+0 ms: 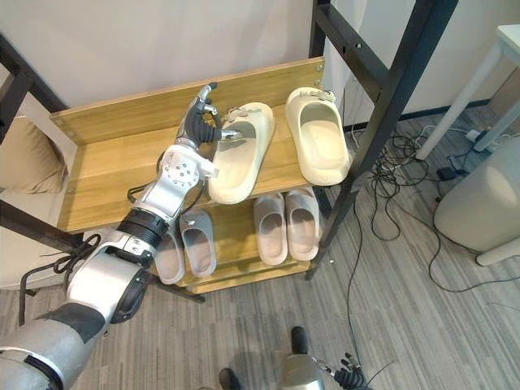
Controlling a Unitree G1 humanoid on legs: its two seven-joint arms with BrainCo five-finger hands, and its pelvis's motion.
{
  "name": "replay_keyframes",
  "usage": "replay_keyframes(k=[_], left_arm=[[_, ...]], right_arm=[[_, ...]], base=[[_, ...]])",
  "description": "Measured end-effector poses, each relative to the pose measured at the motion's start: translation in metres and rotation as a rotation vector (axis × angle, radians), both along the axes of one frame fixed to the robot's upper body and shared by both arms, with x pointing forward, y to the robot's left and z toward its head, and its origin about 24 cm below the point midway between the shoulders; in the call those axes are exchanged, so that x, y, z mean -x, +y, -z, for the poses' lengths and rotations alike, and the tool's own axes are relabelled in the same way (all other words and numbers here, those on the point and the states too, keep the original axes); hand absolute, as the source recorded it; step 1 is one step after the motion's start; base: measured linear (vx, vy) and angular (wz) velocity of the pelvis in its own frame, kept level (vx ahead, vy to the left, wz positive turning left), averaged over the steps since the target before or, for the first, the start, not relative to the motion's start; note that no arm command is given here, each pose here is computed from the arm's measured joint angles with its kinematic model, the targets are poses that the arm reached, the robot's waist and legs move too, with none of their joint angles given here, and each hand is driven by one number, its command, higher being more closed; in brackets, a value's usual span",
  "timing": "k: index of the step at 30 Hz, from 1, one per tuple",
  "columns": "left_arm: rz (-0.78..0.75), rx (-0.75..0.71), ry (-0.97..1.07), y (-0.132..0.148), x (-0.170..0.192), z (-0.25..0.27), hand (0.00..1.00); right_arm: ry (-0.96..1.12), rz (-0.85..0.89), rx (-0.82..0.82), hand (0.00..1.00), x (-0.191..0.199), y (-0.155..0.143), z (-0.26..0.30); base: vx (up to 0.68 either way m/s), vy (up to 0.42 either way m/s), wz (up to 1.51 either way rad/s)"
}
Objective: Organize the slippers on the shoe rack
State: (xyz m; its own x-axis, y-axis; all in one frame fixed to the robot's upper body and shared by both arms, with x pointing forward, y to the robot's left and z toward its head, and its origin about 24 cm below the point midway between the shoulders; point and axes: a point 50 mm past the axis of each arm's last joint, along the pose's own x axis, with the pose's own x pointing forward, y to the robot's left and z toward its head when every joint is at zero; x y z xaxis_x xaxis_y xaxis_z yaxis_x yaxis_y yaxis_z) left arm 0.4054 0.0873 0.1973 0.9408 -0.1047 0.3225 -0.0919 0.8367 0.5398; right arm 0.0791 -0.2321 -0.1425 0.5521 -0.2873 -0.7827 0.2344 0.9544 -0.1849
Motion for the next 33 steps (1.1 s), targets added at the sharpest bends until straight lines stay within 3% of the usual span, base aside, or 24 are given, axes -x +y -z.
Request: replay_keyframes(k=[11,23,28,33], left_arm=[[0.116,0.183,-0.048,-0.011,0.022,0.006,0.0],[0.113,0.277,-0.069,0.009,0.041,0.019,0.0],[0.156,0.397,-0.103,0.017,0.063,0.027,0.0],[0.221,0.57,0.018,0.024,0.083,0.059,0.0]], right_arm=[[0.01,-0.026,0.007,0.0,-0.001,0.0,0.0],[0.025,-0.043,0.011,0.0,-0.001,-0.001,0.002],[0.029,-0.049,0.009,0.0,-0.001,0.0,0.003],[0.044,-0.078,-0.002,0.0,-0.001,0.005,0.004]], base=[[-0.02,-0.03,0.09],[-0.03,-0.026,0.12],[0.0,0.0,0.0],[0.0,0.0,0.0]])
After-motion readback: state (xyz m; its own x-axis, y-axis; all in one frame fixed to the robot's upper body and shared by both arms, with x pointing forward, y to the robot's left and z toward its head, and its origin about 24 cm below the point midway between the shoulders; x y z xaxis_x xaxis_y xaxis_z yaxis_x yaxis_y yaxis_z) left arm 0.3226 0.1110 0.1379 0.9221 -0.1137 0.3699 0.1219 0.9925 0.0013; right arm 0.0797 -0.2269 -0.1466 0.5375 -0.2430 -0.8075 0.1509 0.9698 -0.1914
